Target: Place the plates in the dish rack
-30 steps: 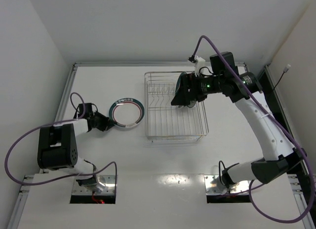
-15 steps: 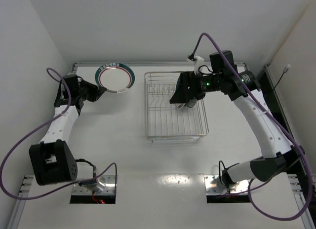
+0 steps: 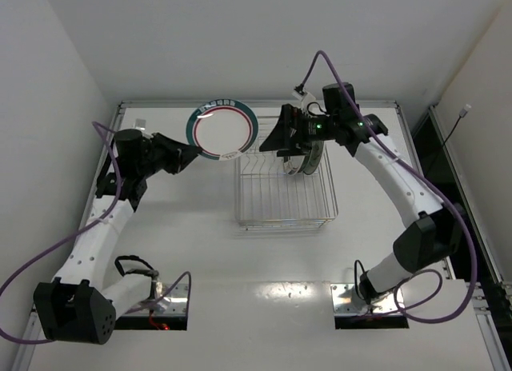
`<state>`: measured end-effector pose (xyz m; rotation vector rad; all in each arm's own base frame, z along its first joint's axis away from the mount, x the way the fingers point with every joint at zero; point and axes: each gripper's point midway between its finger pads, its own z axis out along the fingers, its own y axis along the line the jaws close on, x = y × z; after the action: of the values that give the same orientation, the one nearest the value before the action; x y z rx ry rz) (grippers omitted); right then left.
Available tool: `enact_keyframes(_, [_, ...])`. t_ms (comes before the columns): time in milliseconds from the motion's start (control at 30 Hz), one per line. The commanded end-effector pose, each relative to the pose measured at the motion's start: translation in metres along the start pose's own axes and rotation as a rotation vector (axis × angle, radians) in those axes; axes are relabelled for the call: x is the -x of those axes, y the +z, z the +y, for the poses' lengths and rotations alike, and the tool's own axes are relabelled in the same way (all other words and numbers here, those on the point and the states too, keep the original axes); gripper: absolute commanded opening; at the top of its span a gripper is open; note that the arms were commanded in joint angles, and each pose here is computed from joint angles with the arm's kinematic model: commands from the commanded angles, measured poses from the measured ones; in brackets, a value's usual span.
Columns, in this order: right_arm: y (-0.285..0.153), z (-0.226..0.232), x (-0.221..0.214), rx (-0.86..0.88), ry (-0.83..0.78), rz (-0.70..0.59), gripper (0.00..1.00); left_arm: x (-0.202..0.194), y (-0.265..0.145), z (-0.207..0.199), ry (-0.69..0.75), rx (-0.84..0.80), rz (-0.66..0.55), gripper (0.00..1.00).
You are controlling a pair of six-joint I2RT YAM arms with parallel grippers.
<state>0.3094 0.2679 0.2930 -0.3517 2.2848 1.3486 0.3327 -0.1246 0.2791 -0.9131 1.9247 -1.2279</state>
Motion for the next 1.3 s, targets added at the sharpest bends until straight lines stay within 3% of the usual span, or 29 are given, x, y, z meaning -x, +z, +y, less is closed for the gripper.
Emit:
enact_keyframes(0, [0.012,0.004,0.018,0.069,0.004,-0.046,1.0,-0.023,-0.015,-0.038,0.019,-0.126,0.07,0.0])
enact_keyframes(233, [0.042,-0.02,0.029,0.089,0.092,-0.033,1.0,-0.06,-0.007,-0.059,0.034,-0.161,0.186,0.0])
enact_keyframes(300, [0.048,-0.025,0.032,0.096,0.111,-0.042,0.93,-0.071,-0.007,-0.071,0.054,-0.191,0.217,0.0])
enact_keyframes(367, [0.05,-0.023,0.037,0.116,0.102,-0.055,0.75,-0.079,0.001,-0.071,0.047,-0.185,0.253,0.0])
enact_keyframes(400, [0.05,-0.021,0.037,0.124,0.102,-0.05,0.47,-0.084,0.002,-0.076,0.055,-0.2,0.273,0.0])
enact_keyframes(467, [0.049,-0.024,0.042,0.119,0.115,-0.056,0.22,-0.089,0.008,-0.075,0.06,-0.205,0.299,0.0])
enact_keyframes(533, [0.048,-0.028,0.044,0.081,0.1,-0.064,0.01,-0.093,0.01,-0.076,0.079,-0.215,0.33,0.11])
enact_keyframes(567, [0.038,-0.021,0.053,0.072,0.077,-0.094,0.0,-0.096,0.011,-0.074,0.113,-0.211,0.352,0.39])
enact_keyframes(600, [0.035,-0.026,0.055,0.022,0.085,-0.113,0.0,-0.092,0.018,-0.065,0.12,-0.171,0.352,0.5])
enact_keyframes(633, [0.028,-0.026,0.061,-0.006,0.062,-0.139,0.0,-0.088,0.017,-0.069,0.142,-0.158,0.354,0.57])
enact_keyframes(667, [0.021,-0.021,0.069,-0.028,0.036,-0.166,0.0,-0.084,0.018,-0.047,0.17,-0.07,0.365,0.63])
enact_keyframes(700, [0.007,-0.024,0.077,-0.107,0.017,-0.198,0.0,-0.073,0.019,-0.031,0.205,0.028,0.34,0.85])
enact_keyframes(767, [-0.004,-0.028,0.081,-0.193,-0.003,-0.221,0.0,-0.055,0.019,-0.032,0.264,0.054,0.281,0.87])
enact_keyframes(800, [-0.016,-0.045,0.091,-0.312,-0.001,-0.27,0.0,-0.045,0.017,-0.012,0.261,0.163,0.246,0.88])
enact_keyframes(867, [-0.044,-0.07,0.091,-0.551,0.008,-0.27,0.0,-0.027,0.01,-0.01,0.319,0.242,0.175,0.88])
enact_keyframes(900, [-0.052,-0.079,0.09,-0.625,0.005,-0.261,0.0,-0.019,0.005,0.007,0.32,0.346,0.141,0.89])
enact_keyframes(1000, [-0.073,-0.107,0.086,-0.841,-0.028,-0.228,0.0,-0.009,-0.004,0.018,0.333,0.419,0.105,0.89])
enact_keyframes(1267, [-0.073,-0.153,0.081,-1.115,-0.115,-0.139,0.0,0.008,-0.007,0.023,0.334,0.463,0.075,0.89])
